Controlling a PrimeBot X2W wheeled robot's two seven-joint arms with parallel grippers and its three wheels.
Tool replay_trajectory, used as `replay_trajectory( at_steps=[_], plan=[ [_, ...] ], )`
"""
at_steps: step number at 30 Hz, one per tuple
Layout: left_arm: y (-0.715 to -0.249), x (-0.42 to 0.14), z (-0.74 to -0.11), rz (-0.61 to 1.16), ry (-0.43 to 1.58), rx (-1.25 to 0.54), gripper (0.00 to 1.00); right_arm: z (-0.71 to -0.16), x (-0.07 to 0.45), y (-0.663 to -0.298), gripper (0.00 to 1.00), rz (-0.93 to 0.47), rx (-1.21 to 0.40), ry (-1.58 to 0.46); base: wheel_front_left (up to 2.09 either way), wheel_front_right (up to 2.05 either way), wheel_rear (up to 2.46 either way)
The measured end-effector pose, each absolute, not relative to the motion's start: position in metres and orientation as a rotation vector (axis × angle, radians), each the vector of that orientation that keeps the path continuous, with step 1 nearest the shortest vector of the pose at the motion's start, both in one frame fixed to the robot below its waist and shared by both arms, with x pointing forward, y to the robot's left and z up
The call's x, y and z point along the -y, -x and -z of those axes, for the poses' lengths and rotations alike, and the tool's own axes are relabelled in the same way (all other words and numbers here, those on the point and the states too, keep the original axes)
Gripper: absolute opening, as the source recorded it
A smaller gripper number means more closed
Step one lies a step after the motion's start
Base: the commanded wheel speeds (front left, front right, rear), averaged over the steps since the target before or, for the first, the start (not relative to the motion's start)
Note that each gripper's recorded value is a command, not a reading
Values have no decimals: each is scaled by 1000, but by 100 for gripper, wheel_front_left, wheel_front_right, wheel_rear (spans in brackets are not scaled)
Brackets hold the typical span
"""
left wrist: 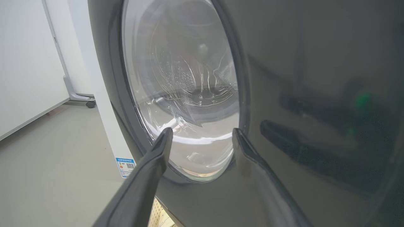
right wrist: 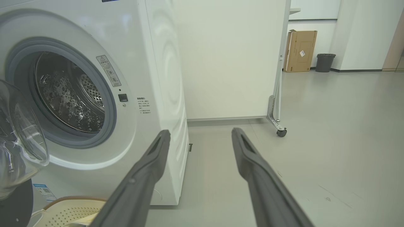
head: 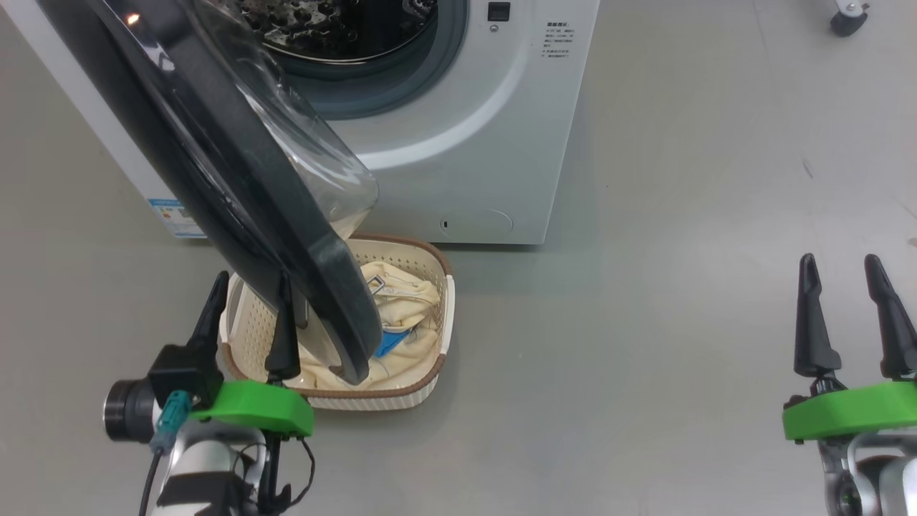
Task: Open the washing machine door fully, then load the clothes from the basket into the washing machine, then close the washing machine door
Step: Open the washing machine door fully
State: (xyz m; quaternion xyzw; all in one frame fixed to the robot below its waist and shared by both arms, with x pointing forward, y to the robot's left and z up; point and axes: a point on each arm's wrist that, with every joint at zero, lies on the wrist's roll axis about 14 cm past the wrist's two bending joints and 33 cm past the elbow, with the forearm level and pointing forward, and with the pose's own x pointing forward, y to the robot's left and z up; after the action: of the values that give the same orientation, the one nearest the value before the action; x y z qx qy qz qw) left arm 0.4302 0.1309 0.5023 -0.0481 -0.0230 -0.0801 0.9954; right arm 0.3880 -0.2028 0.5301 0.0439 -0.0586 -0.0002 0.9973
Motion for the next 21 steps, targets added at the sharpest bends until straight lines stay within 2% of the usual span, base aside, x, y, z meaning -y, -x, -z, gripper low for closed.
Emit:
replay_trajectory(
  at_steps=[21],
  plan=[
    [-423, -133, -506, 154, 96, 56, 100, -522, 206, -377, 100, 14, 90, -97, 0, 0, 0]
  ],
)
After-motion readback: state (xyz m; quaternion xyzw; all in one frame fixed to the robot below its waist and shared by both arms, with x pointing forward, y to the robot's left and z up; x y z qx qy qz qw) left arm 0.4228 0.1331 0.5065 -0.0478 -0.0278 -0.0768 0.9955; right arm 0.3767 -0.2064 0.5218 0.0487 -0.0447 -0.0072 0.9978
